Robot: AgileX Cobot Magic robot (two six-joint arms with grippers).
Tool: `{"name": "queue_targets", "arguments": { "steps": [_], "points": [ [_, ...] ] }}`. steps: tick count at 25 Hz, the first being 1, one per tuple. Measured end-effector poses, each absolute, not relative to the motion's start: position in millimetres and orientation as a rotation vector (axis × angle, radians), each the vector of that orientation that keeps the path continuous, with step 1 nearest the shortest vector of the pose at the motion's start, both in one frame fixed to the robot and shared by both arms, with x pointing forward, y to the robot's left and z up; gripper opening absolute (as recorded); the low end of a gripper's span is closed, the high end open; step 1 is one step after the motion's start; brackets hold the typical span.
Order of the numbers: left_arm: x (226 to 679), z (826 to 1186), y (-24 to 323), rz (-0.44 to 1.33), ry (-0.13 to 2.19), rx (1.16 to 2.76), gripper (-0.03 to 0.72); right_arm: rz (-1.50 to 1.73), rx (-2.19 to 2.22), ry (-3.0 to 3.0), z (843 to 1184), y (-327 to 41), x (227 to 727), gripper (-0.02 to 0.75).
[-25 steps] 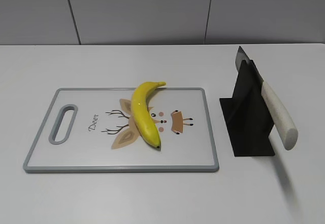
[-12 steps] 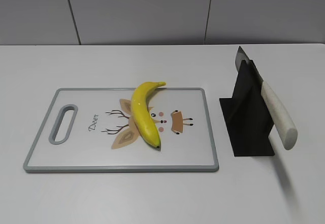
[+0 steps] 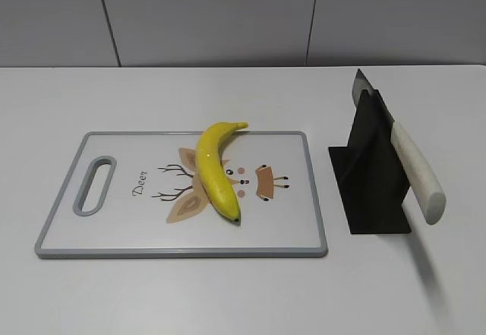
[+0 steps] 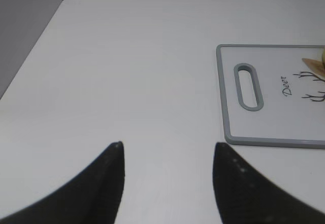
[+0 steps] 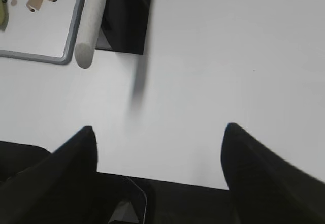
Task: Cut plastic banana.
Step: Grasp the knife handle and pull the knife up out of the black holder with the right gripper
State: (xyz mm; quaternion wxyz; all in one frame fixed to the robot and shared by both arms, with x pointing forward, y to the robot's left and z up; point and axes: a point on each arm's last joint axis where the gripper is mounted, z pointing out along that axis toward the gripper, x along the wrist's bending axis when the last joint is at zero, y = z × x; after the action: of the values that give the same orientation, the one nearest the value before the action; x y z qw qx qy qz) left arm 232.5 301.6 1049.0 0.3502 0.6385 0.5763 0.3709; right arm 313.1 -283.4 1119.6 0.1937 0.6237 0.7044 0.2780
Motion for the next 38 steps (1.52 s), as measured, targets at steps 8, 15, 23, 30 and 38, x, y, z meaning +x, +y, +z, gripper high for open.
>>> {"name": "queue_targets", "arguments": {
  "steps": [8,15,23,30,38],
  "points": [
    [232.5,1049.0,301.6,0.961,1.493,1.654,0.538,0.782,1.896,2.064,1132.5,-270.9,369.1,0.587],
    [232.5,1049.0,301.1,0.955,1.491,1.652,0.538,0.729,1.969,2.187,1125.9,-255.8,417.7,0.587],
    [232.5,1049.0,301.1,0.955,1.491,1.652,0.536,0.532,1.947,2.398,1097.0,-216.7,461.7,0.587],
    [232.5,1049.0,301.1,0.955,1.491,1.652,0.536,0.233,1.982,2.458,1053.9,-192.6,483.0,0.574],
    [232.5,1049.0,301.1,0.955,1.491,1.652,0.536,0.123,2.066,2.448,1028.8,-186.4,496.0,0.509]
  ]
}}
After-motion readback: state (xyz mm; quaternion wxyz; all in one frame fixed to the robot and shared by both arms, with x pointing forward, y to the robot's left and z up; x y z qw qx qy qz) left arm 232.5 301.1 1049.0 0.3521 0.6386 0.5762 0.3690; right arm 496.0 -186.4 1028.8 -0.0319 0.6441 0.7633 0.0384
